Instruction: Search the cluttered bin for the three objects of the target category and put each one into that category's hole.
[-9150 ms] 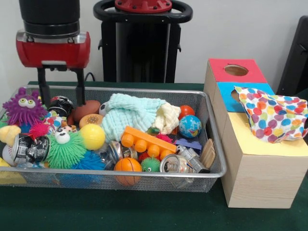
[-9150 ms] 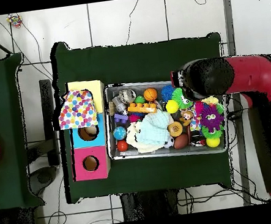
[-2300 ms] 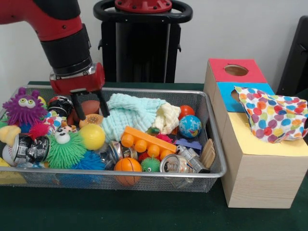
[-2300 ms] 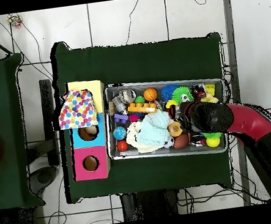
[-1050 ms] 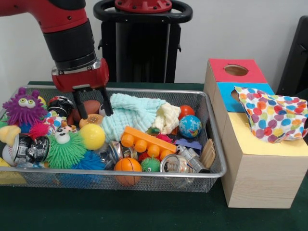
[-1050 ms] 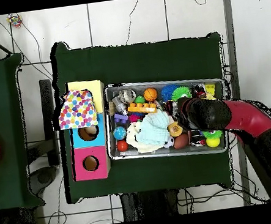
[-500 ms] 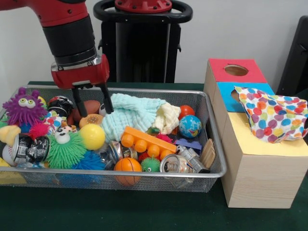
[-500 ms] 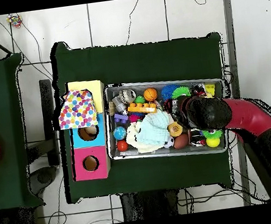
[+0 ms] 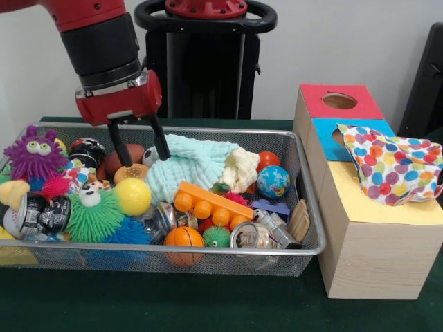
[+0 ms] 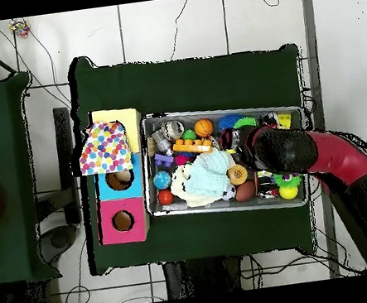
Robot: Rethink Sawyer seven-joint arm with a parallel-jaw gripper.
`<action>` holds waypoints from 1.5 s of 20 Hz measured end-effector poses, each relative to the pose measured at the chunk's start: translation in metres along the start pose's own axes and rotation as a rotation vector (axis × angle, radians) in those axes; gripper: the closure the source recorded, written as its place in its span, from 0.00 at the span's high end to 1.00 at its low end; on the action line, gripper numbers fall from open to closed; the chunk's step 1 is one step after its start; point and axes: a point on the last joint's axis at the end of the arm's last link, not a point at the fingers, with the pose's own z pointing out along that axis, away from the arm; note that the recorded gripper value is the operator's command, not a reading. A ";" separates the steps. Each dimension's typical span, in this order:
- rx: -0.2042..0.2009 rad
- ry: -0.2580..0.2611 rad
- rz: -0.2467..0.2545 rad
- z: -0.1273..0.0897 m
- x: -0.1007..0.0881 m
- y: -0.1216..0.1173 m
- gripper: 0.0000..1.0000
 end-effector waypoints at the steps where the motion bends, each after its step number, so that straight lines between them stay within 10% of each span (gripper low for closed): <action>1: -0.006 0.000 0.007 0.001 0.000 -0.002 1.00; 21: -0.118 -0.026 0.042 0.025 0.007 0.012 1.00; 30: -0.044 0.047 -0.033 -0.017 0.004 0.031 1.00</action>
